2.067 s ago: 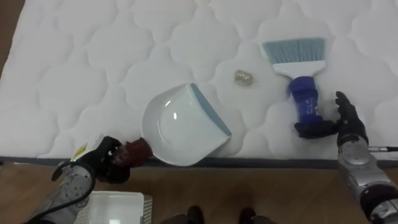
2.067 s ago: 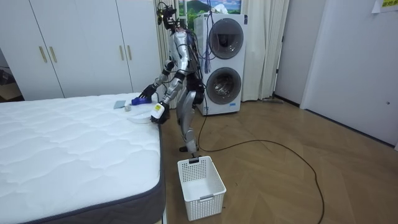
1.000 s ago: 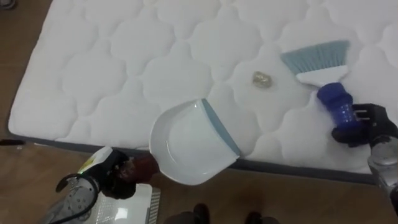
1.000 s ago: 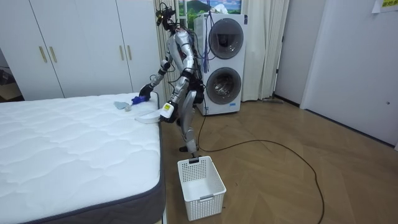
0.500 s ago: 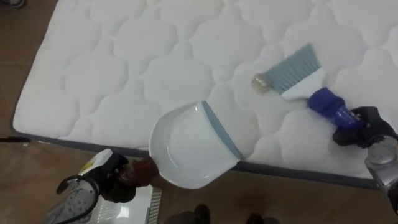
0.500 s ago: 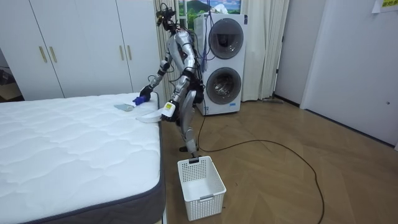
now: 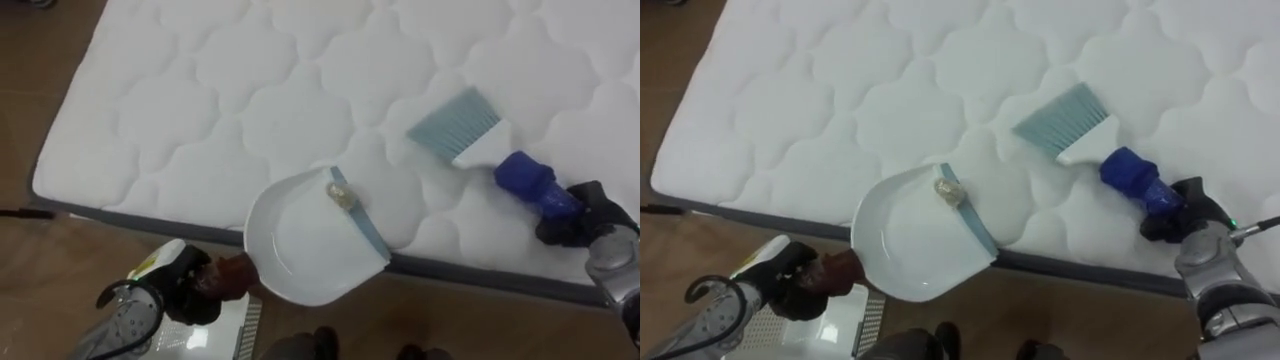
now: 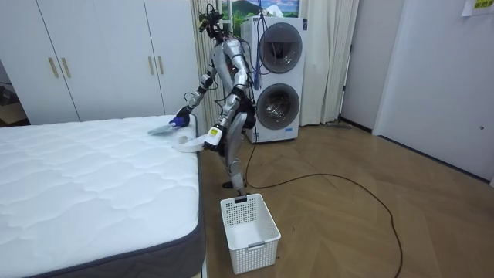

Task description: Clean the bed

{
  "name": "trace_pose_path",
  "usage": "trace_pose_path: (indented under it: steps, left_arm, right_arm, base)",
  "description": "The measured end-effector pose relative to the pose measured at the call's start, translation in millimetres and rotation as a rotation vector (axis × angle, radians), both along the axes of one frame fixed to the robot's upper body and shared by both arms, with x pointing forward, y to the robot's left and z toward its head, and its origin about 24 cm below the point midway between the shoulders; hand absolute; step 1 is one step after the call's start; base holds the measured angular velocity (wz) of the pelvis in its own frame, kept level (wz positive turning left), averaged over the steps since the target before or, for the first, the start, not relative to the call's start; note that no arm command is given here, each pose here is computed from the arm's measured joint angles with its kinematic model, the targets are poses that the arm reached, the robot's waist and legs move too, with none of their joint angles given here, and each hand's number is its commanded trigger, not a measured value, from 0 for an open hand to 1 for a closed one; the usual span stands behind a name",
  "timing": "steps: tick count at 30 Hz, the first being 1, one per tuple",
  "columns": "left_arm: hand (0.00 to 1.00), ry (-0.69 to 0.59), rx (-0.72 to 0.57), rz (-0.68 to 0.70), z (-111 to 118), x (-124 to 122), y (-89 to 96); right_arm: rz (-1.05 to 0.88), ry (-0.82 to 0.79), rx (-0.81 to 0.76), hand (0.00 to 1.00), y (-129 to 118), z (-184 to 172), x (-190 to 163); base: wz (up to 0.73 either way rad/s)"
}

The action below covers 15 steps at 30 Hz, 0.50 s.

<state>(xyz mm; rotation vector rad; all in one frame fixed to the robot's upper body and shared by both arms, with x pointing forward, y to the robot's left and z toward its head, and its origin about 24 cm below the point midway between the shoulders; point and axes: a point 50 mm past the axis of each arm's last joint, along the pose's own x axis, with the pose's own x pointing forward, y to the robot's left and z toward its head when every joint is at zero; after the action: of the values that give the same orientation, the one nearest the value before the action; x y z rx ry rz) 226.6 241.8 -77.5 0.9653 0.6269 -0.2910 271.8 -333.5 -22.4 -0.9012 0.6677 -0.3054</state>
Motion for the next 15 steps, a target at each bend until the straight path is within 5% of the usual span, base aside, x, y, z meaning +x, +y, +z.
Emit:
trace_pose_path:
  steps: [10, 15]
  left_arm:
    - [1.00, -0.025, 0.047, -0.019, 7, 7, 2.2]
    - [1.00, -0.069, 0.126, -0.027, 20, 16, 19.3]
  right_arm:
    - [0.222, 0.150, -0.382, 1.00, -14, 14, 2]
    - [0.309, 0.212, -0.653, 1.00, -34, 35, 3]
  base:
    - [0.04]
    - [-0.07]
